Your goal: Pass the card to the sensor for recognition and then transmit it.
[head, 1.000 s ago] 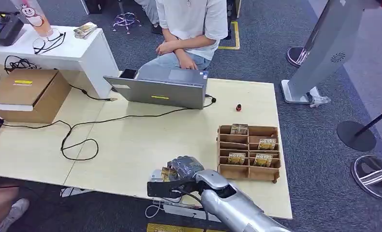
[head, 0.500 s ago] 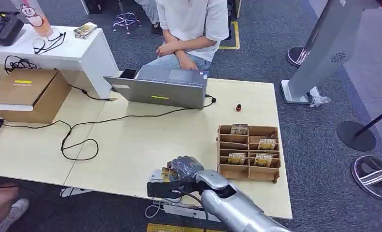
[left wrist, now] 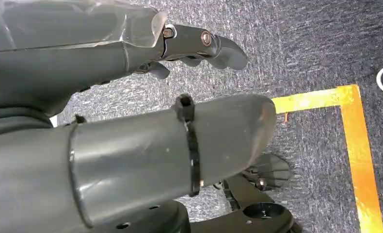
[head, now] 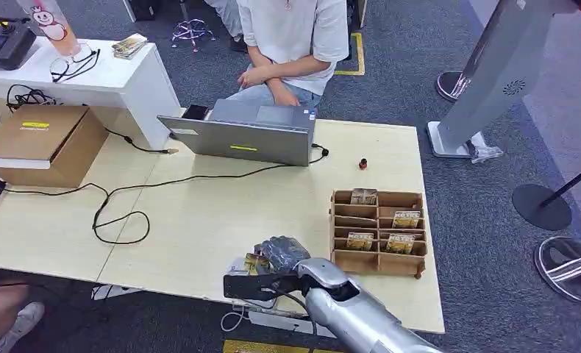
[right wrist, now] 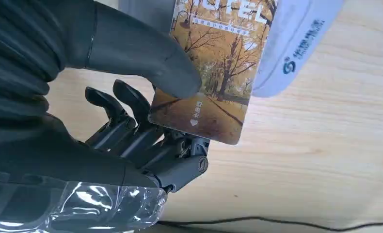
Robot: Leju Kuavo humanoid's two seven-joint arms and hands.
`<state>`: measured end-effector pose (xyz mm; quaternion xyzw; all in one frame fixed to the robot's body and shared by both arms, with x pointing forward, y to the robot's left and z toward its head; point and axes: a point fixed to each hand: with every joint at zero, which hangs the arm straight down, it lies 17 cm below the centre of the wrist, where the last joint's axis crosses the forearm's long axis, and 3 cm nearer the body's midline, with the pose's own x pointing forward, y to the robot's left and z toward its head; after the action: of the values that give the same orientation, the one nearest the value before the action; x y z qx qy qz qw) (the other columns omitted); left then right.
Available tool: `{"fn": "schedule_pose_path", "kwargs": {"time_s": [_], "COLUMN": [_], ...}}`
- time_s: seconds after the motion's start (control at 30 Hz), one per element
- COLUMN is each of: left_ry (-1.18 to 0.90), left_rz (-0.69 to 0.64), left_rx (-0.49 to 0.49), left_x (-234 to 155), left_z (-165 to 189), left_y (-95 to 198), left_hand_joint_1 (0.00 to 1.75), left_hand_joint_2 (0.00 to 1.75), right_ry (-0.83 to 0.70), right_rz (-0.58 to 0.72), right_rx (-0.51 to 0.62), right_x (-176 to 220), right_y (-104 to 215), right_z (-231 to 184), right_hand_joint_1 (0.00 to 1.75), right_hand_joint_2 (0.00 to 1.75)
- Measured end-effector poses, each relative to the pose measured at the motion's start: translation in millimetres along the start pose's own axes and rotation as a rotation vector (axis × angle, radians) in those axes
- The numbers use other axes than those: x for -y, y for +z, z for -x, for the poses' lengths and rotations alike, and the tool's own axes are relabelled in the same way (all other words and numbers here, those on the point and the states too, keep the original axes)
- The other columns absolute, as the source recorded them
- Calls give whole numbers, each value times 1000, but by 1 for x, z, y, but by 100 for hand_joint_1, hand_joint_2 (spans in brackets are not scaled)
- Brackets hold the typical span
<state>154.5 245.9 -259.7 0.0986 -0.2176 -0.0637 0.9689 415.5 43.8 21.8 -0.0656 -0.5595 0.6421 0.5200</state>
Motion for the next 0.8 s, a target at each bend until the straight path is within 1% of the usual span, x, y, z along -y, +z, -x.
{"fn": "schedule_pose_path", "kwargs": {"time_s": [0.3,0.67,0.8], "left_ry": [-5,5,7], "left_rz": [-4,-17,-21], "left_rx": [9,19,22], "left_x": [0,-2,-3], "left_z": [1,5,5], "left_y": [1,2,2], "left_hand_joint_1": [0,0,0], "left_hand_joint_2": [0,0,0], "right_ry": [-102,-219,-226], "right_rz": [94,252,308], "right_rx": [85,198,230], "right_x": [36,98,117], "right_y": [7,32,42], "right_z": [-24,-42,-46], "right_hand_joint_1": [175,175,175], "right_hand_joint_2": [175,175,175]}}
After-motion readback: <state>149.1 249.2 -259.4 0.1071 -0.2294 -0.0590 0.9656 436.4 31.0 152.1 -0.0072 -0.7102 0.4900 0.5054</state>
